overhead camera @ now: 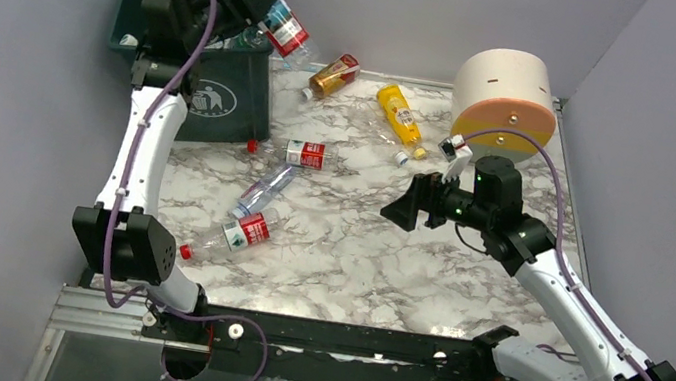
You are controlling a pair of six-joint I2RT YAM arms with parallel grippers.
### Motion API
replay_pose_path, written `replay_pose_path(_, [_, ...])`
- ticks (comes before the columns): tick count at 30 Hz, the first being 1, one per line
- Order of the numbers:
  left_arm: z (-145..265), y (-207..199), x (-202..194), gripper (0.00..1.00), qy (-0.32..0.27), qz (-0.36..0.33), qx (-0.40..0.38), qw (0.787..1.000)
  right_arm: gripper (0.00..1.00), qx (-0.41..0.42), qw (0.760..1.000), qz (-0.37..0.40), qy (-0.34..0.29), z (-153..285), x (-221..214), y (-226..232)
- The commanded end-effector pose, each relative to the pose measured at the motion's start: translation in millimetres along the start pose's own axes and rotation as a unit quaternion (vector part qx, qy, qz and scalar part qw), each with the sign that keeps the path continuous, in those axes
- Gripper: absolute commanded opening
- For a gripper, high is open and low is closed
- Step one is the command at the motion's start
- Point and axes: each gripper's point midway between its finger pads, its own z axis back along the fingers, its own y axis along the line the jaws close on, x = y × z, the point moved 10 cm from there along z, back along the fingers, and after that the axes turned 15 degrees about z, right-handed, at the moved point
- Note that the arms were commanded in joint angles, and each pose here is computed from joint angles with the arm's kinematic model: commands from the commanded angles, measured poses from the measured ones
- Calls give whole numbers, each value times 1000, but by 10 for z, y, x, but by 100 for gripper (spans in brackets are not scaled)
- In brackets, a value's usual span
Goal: Put the plastic bottles in the bin
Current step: Place the plastic bottle in the trash bin.
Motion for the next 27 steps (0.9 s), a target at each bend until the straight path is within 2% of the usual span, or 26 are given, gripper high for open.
replay_pose_path(1, [108, -6, 425, 59, -35, -12, -17, 999, 100, 2, 1000, 8, 6, -21, -10, -1])
replay_pose_path(8, [256, 290, 925, 59, -96, -9, 1, 995, 100, 2, 1000, 8, 12, -44, -22, -14])
replay_pose_path(14, [314, 630, 1017, 61, -101, -4, 37, 994, 100, 5, 1000, 7, 16, -80, -35, -28])
replay_pose_path(23, [386, 1043, 923, 83, -79, -13, 112, 991, 100, -4, 1000, 3, 31, -249, -66, -127])
replay_pose_path(27, [446, 1108, 879, 99, -70, -16, 145, 987, 100, -29, 999, 0, 39, -354, -63, -212])
